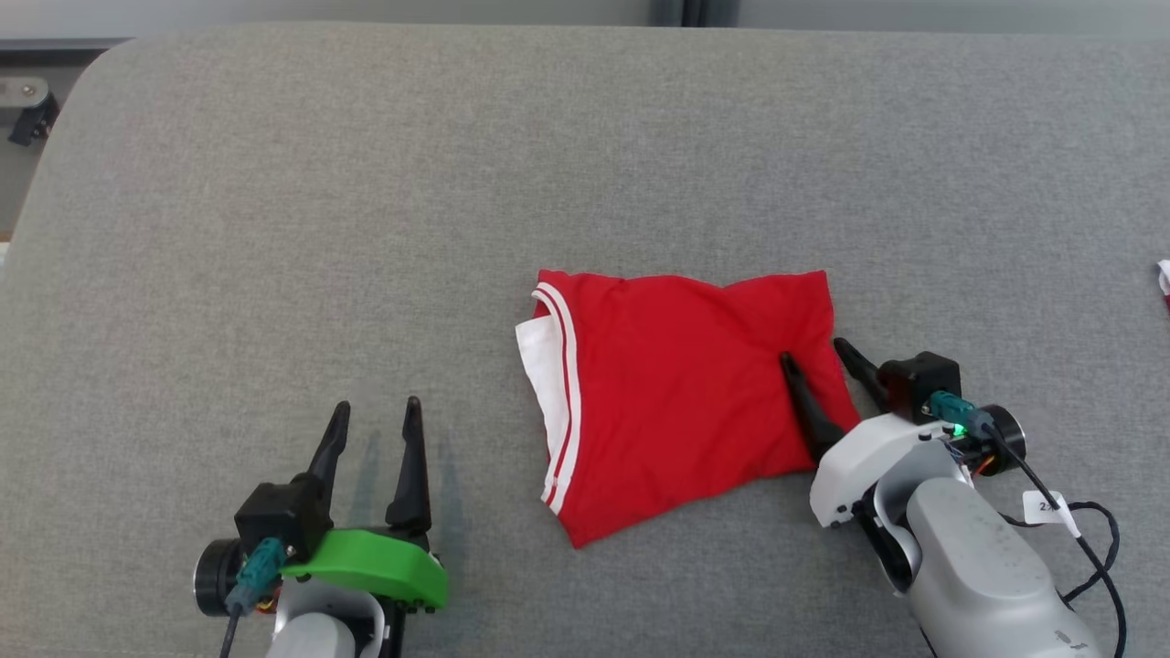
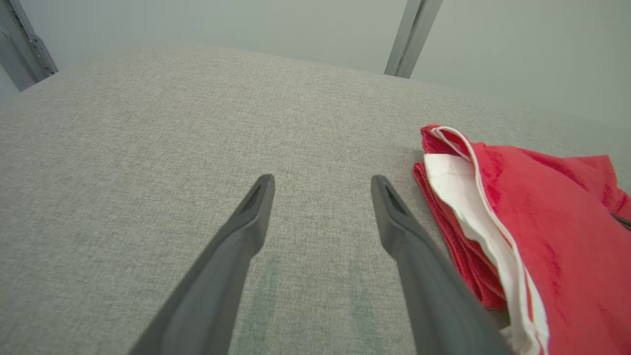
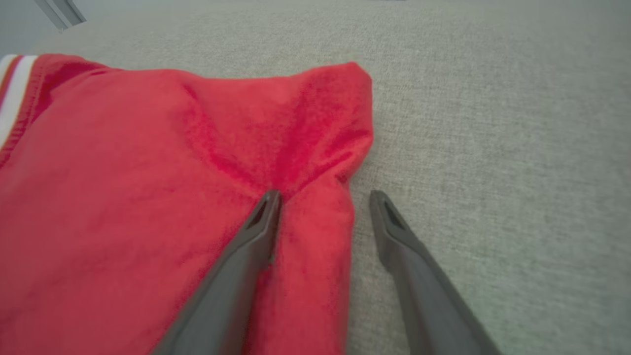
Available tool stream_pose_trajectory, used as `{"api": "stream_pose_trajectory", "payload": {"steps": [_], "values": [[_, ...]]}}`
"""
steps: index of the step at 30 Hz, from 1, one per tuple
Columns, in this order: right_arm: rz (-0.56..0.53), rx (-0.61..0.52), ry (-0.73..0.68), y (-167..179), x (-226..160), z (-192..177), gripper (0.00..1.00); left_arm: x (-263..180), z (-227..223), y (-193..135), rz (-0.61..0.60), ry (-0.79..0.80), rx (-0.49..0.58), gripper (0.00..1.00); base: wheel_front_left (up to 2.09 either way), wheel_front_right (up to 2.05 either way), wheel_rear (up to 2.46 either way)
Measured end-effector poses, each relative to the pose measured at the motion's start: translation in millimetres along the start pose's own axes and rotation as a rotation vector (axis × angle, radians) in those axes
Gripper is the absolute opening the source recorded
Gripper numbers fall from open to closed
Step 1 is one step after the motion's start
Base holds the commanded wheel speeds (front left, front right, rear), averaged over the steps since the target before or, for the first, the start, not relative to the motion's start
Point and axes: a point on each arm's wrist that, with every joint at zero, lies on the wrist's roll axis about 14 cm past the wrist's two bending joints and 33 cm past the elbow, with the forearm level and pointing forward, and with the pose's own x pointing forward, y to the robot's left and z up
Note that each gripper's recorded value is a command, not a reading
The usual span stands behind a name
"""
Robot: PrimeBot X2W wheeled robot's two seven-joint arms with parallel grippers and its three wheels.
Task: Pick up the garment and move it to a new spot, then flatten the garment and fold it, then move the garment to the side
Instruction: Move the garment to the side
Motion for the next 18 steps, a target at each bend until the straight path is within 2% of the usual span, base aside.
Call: {"api": "stream_pose_trajectory", "payload": {"steps": [6, 9, 13, 18], "values": [[-0.04, 0.053, -0.016, -10, -5, 2, 0.0, -6, -14, 8, 0.021, 0.04, 0.008, 1.0, 0.0, 0.0, 0.0], [-0.081, 0.067, -0.018, -24, -16, 0, 0.0, -2, -21, 0, -0.012, 0.059, 0.017, 1.0, 0.0, 0.0, 0.0], [-0.159, 0.081, -0.033, -50, -35, 1, 0.0, 12, -24, -30, -0.115, 0.066, 0.035, 1.0, 0.0, 0.0, 0.0], [-0.302, 0.115, -0.048, -91, -77, -1, 0.0, 36, -26, -92, -0.308, 0.059, 0.038, 1.0, 0.0, 0.0, 0.0]]}}
